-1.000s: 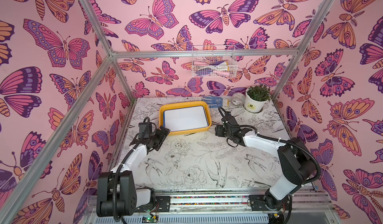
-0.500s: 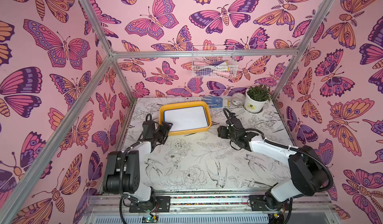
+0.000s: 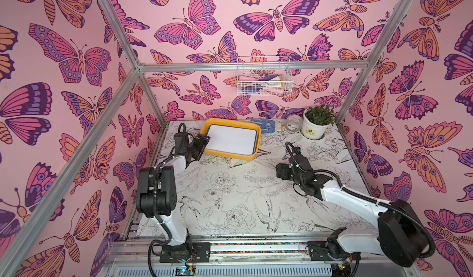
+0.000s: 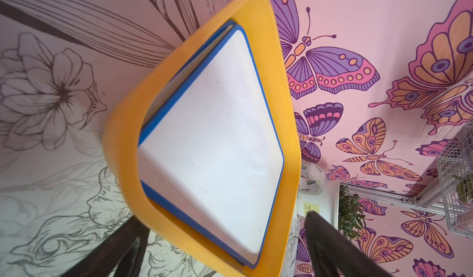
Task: Put the whiteboard into the storage box
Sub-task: Adjust the storage box at the center of the board, then reset both arms
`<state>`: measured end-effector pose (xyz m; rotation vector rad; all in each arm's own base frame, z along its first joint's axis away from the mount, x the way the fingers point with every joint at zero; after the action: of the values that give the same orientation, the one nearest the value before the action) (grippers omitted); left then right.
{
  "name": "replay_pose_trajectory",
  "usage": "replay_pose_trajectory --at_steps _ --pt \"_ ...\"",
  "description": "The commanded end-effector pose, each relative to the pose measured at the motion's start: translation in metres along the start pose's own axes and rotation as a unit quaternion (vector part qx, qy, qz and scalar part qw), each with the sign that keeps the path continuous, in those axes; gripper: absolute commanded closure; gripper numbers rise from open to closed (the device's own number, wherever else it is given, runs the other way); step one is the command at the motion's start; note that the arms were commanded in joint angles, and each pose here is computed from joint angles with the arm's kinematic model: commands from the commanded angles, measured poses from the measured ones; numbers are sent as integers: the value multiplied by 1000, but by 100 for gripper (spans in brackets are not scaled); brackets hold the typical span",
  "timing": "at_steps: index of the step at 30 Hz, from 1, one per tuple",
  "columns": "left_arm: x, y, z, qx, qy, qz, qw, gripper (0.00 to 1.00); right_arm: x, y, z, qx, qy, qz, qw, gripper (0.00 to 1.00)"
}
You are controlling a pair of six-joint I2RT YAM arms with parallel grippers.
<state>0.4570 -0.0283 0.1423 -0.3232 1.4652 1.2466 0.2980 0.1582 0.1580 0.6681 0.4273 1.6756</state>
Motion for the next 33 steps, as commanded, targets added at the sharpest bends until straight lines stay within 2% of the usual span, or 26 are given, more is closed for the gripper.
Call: replay_pose_trajectory --at_steps 1,4,8,11,15,18,20,22,27,30,33 --pt "-17 19 13 -22 -87 -12 996 1 -15 22 10 -36 31 -34 998 8" --pt "-13 42 19 -56 -136 18 989 0 -24 39 22 -86 49 -49 994 0" --pt "-21 73 22 -106 -197 35 974 0 -43 57 37 -134 74 -106 983 1" --pt "-26 100 23 -155 -237 50 958 0 -58 66 45 -159 88 -147 972 1" --pt "-18 134 14 -217 -299 67 927 0 -82 73 45 -183 94 -183 961 1" --pt "10 146 8 -243 -305 115 914 0 -97 81 42 -204 112 -220 947 1" --pt "25 147 3 -247 -319 141 904 0 -105 82 38 -220 103 -217 945 1" --pt "37 142 0 -251 -347 170 888 0 -112 78 34 -238 103 -210 943 1" --pt "60 123 -7 -251 -406 195 857 0 -130 63 24 -241 91 -213 942 1" --pt "73 105 -10 -229 -418 195 858 0 -140 51 19 -212 79 -222 948 1" --pt "75 92 -16 -226 -431 173 856 0 -146 41 16 -202 84 -237 946 1"
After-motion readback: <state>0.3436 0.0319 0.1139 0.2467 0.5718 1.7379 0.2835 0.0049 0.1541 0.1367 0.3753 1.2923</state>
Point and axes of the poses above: each gripper's point midway between its finger pads, its own y axis back along the fingers, its own x axis along the line the jaws close on, z = x × y, the point moved 4 cm from there along y, back along the fingers, and after that the axes turned 6 degrees about y, right-handed, at the moved point
